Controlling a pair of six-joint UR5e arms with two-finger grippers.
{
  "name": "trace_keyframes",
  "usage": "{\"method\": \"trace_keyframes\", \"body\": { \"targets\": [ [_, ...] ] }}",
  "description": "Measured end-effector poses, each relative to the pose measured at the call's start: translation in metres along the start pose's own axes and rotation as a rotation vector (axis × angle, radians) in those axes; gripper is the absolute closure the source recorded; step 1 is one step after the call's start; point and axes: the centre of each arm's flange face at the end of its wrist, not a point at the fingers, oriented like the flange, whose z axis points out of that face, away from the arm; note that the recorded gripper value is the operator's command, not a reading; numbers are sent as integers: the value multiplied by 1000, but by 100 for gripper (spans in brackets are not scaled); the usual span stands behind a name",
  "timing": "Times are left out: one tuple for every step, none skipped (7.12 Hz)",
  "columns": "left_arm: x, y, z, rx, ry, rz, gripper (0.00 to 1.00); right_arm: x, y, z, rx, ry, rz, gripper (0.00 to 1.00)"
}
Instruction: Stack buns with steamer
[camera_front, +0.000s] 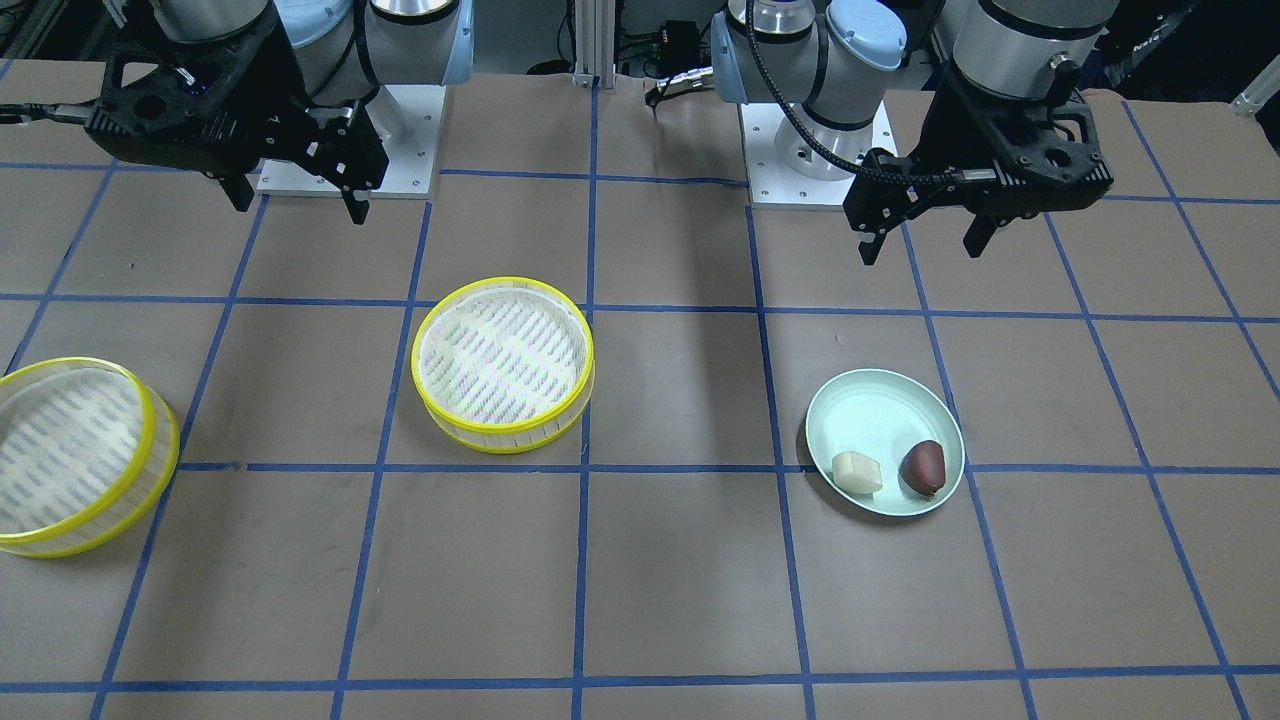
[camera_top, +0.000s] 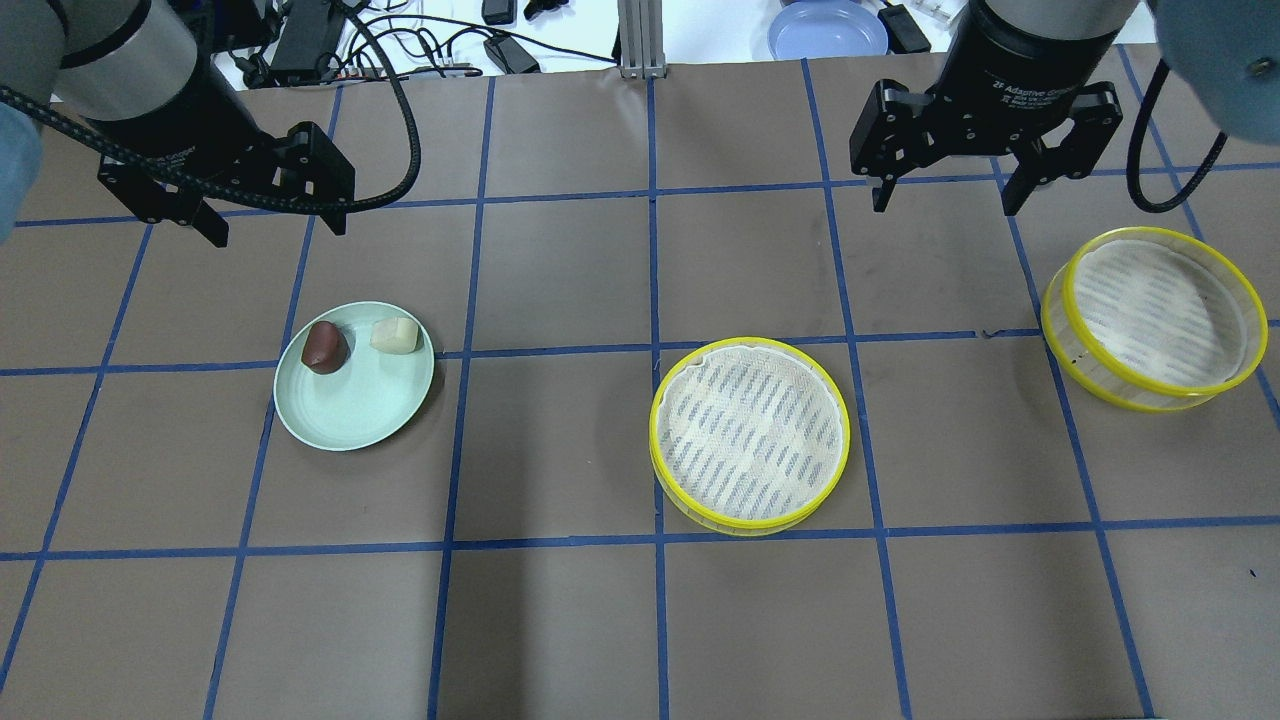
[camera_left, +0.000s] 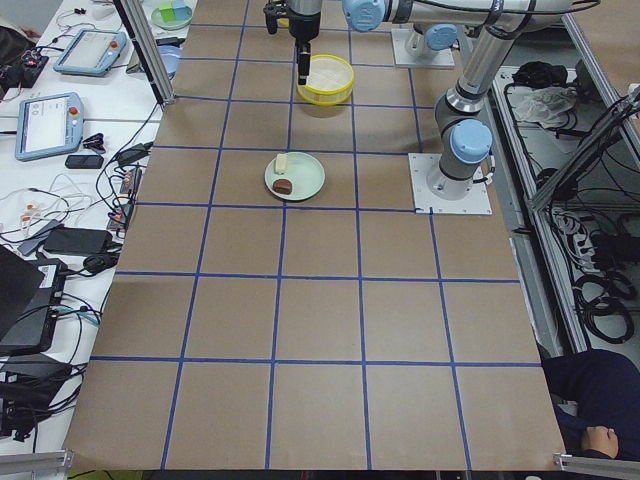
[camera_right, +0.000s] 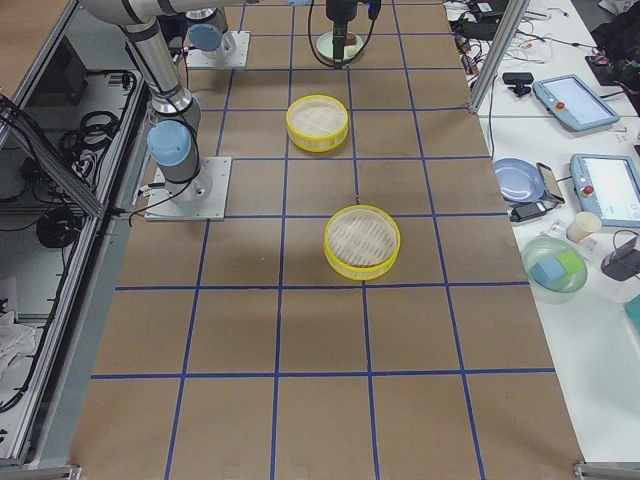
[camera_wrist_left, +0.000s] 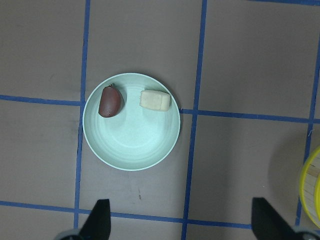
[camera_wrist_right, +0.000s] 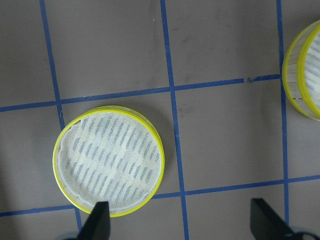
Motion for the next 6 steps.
{"method": "trace_keyframes", "body": {
  "targets": [
    [-1,0,1,-4,-1,-1,0,0,0,0,-1,0,0,0],
    [-2,0,4,-10,0,-4,0,0,0,0,-2,0,-1,0],
    [-5,-1,8,-14,0,-9,0,0,0,1,-3,-1,-1,0],
    [-9,-3,11,-20,0,-14,0,0,0,2,-4,-2,-1,0],
    [-11,-5,16,-28,2,-15,0,0,1,3,-5,-2,-1,0],
    [-12,-8,23,-39,4,-14,0,0,1,4,-6,-3,-1,0]
  ]
}}
